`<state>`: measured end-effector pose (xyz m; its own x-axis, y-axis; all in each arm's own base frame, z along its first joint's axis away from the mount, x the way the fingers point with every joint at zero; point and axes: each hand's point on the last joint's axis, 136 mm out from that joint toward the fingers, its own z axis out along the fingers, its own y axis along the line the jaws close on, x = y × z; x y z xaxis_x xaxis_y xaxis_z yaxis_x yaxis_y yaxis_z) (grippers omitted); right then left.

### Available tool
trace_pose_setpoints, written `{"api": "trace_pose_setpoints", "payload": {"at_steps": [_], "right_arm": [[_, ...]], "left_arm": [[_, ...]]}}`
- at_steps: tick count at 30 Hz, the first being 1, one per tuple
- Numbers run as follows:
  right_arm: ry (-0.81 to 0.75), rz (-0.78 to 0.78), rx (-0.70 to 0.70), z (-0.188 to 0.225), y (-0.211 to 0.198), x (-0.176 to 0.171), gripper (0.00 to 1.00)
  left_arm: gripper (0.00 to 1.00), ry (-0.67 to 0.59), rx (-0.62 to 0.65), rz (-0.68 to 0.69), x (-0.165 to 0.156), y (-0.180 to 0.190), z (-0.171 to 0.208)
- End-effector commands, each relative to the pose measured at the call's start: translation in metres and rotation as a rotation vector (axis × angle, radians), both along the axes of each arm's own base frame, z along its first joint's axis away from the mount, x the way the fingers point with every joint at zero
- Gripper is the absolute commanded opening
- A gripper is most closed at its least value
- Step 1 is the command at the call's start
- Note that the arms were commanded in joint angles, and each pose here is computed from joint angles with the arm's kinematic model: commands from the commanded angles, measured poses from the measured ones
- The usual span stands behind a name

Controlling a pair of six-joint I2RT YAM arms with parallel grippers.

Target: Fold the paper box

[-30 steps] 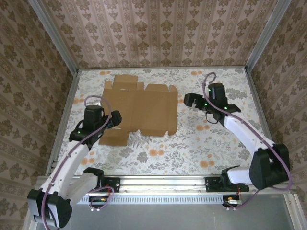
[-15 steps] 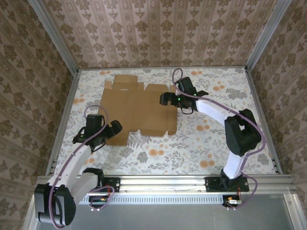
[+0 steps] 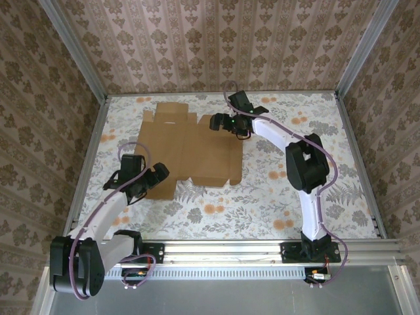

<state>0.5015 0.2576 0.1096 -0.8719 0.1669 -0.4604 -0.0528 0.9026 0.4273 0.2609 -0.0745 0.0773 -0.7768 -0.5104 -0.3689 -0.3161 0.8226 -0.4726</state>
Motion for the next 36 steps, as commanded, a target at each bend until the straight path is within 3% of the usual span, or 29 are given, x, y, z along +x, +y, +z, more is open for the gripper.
{"api": "trace_pose_setpoints", "payload": {"at_steps": [1,12,21,36], "right_arm": [[0.043,-0.002,-0.038,-0.012,-0.003,0.005,1.0],[0.11,-0.058,-0.076,-0.043,-0.007,0.022,1.0],[0.165,-0.071,-0.154,-0.068,-0.025,0.015,1.0],[0.195,-0.191,-0.137,-0.072,-0.1,-0.046,1.0]], "left_arm": [[1.0,-0.025,-0.018,0.021,0.009,-0.004,0.017],[1.0,-0.02,-0.033,0.015,0.006,-0.007,0.021],[1.0,-0.029,-0.057,-0.021,0.007,-0.014,0.019],[1.0,-0.081,-0.07,-0.144,0.012,-0.046,0.022]]}}
